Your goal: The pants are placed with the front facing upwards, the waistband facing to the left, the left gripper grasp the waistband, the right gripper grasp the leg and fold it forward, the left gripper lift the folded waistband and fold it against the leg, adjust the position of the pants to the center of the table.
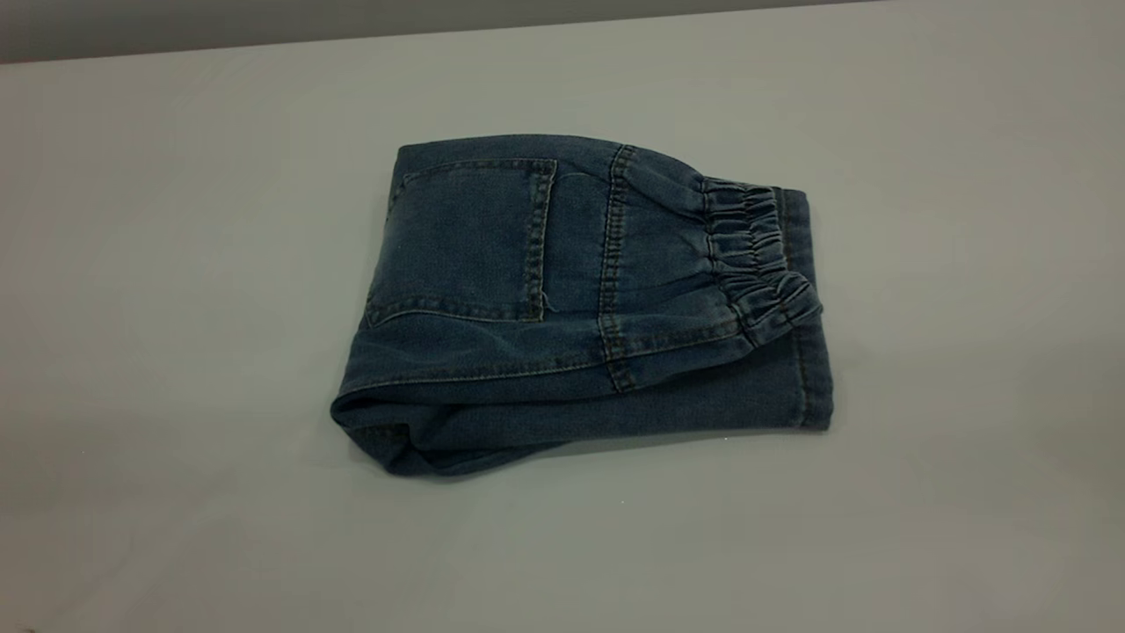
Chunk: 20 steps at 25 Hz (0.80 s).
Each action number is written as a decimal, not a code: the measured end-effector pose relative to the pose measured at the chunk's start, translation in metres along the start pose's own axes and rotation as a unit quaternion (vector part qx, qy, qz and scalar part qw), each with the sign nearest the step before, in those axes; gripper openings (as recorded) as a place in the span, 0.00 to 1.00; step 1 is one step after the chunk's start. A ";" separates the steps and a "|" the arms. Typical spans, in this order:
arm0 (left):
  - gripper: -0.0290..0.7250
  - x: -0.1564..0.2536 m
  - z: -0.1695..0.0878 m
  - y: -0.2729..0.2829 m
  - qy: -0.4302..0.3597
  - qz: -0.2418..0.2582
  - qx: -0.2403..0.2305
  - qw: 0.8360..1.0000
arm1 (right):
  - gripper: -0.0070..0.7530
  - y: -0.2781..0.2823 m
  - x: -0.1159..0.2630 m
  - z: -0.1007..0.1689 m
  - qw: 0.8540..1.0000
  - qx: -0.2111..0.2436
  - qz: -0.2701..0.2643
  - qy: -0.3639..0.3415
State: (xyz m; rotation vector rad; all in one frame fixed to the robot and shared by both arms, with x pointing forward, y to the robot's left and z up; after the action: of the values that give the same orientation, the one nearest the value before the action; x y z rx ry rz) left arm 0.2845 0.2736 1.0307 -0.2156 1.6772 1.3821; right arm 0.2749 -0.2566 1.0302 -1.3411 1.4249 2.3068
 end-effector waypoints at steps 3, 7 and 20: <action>0.63 0.000 0.000 0.000 0.000 0.000 0.000 1.000 | 0.59 0.001 -0.002 -0.011 0.995 0.072 -0.020 -0.066; 0.63 0.000 0.000 0.000 0.000 0.000 0.000 1.000 | 0.59 0.008 -0.001 -0.023 0.974 0.163 -0.055 -0.145; 0.63 0.004 0.015 0.005 0.109 -0.002 -0.119 0.987 | 0.59 0.036 0.015 -0.019 0.911 0.297 -0.184 -0.220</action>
State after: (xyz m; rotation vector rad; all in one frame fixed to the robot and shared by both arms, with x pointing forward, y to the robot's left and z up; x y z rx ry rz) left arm 0.2874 0.2897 1.0319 -0.5248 1.6815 1.6026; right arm 0.2591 -0.2957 1.0399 -0.7614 1.3990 1.5996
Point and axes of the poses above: a point on each arm's last joint axis where the gripper is mounted, y pointing back along that axis away from the gripper, z along the wrist's bending axis when the last joint is at zero, x = y × z, the point moved 3 cm from there along -y, pointing out along that axis toward the gripper, and after that the axes turned 8 degrees about -y, right-handed, at the moved point
